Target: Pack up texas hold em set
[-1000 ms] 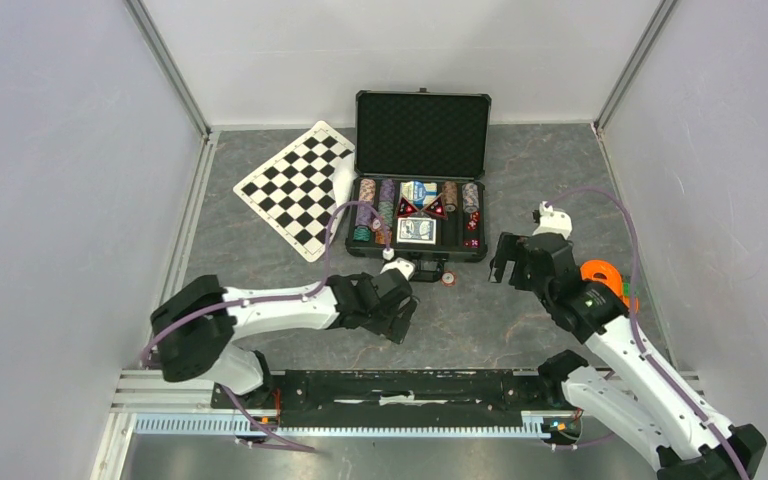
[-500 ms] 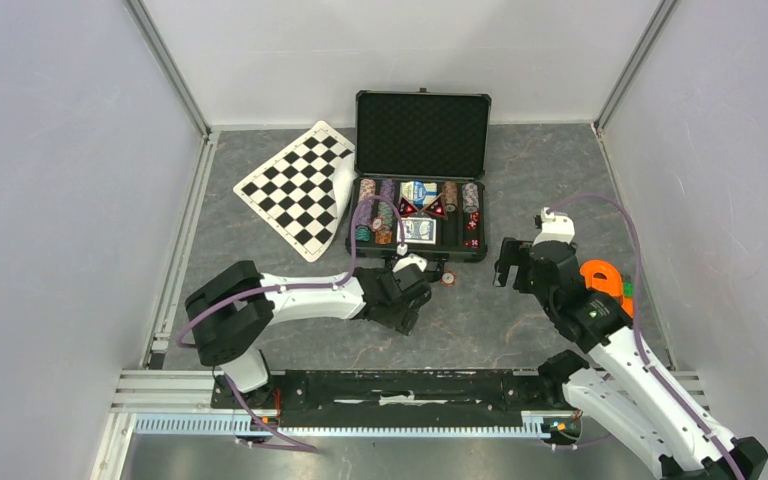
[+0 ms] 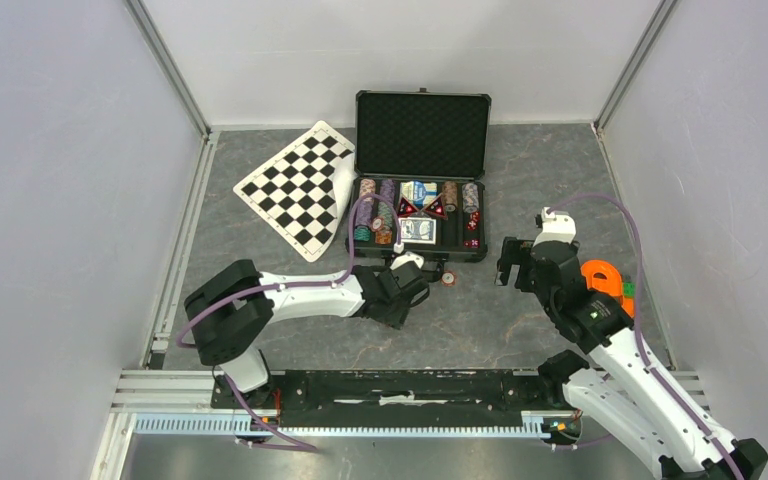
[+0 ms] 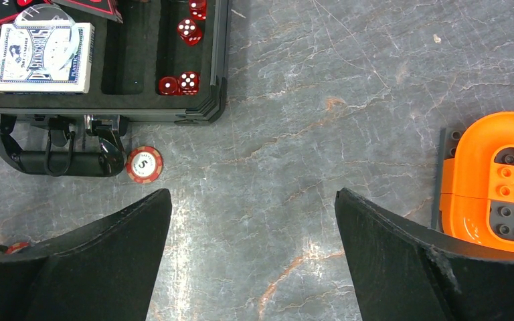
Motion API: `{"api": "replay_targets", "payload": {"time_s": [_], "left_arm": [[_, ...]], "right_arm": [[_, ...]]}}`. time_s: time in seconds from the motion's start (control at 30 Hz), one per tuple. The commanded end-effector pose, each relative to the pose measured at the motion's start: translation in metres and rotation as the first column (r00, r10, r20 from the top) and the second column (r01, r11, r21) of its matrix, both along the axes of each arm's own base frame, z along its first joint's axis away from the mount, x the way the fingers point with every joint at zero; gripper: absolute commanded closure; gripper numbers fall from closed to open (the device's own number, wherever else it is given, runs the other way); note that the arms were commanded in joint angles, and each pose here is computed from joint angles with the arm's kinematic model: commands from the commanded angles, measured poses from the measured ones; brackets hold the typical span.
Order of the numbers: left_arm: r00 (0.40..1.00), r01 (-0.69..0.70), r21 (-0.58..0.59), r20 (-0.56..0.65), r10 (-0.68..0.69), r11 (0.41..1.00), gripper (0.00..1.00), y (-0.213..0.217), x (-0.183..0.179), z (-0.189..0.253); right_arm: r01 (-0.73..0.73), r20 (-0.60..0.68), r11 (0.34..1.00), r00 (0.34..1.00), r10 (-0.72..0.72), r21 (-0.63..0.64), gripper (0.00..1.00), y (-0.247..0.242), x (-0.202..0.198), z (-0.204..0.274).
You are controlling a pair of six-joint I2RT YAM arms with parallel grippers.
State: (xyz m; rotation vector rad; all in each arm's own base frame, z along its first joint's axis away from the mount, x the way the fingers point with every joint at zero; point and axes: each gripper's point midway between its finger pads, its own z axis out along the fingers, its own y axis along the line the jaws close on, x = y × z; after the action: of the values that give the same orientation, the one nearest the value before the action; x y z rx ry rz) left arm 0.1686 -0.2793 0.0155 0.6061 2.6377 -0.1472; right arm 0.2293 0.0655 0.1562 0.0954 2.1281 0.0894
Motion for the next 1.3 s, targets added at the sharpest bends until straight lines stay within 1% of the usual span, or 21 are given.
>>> {"api": "replay_targets", "payload": {"time_s": [0.0, 0.17, 0.27, 0.43, 0.63, 0.77, 0.93, 1.27], "left_arm": [[0.999, -0.028, 0.042, -0.029, 0.029, 0.999, 0.51, 0.012, -0.005, -0.006], [1.0, -0.027, 0.04, 0.017, 0.026, 0.999, 0.56, 0.013, 0.002, 0.007], [0.999, -0.02, 0.019, 0.036, 0.02, 1.0, 0.57, 0.009, 0.006, 0.018], [1.0, -0.01, -0.083, 0.01, 0.011, 0.997, 0.58, -0.003, 0.01, 0.031], [1.0, -0.021, -0.152, -0.007, 0.02, 0.988, 0.59, 0.0, 0.018, 0.041], [0.999, -0.032, -0.24, -0.031, 0.026, 0.97, 0.59, -0.001, 0.024, 0.048], [0.998, -0.052, -0.277, 0.005, 0.056, 0.959, 0.59, 0.006, 0.045, 0.069], [0.989, -0.063, -0.285, 0.109, 0.098, 0.956, 0.59, 0.009, 0.103, 0.116]], "right_arm": [[0.007, 0.055, 1.0, 0.998, -0.008, 0.009, 0.02, 0.001, 0.008, 0.018], [0.002, 0.041, 1.0, 0.999, -0.002, 0.008, 0.02, 0.003, 0.008, 0.014], [0.003, 0.036, 1.0, 0.999, -0.003, 0.01, 0.02, 0.004, 0.009, 0.013], [0.001, 0.035, 1.0, 0.999, -0.002, 0.014, 0.02, 0.005, 0.01, 0.013], [0.002, 0.034, 1.0, 0.999, -0.002, 0.013, 0.02, 0.004, 0.009, 0.012], [0.0, 0.033, 1.0, 0.999, -0.001, 0.013, 0.02, 0.004, 0.009, 0.012], [-0.005, 0.033, 1.0, 0.999, 0.005, 0.015, 0.02, 0.005, 0.009, 0.012], [-0.012, 0.029, 1.0, 1.0, 0.012, 0.002, 0.02, 0.006, 0.01, 0.013]]}}
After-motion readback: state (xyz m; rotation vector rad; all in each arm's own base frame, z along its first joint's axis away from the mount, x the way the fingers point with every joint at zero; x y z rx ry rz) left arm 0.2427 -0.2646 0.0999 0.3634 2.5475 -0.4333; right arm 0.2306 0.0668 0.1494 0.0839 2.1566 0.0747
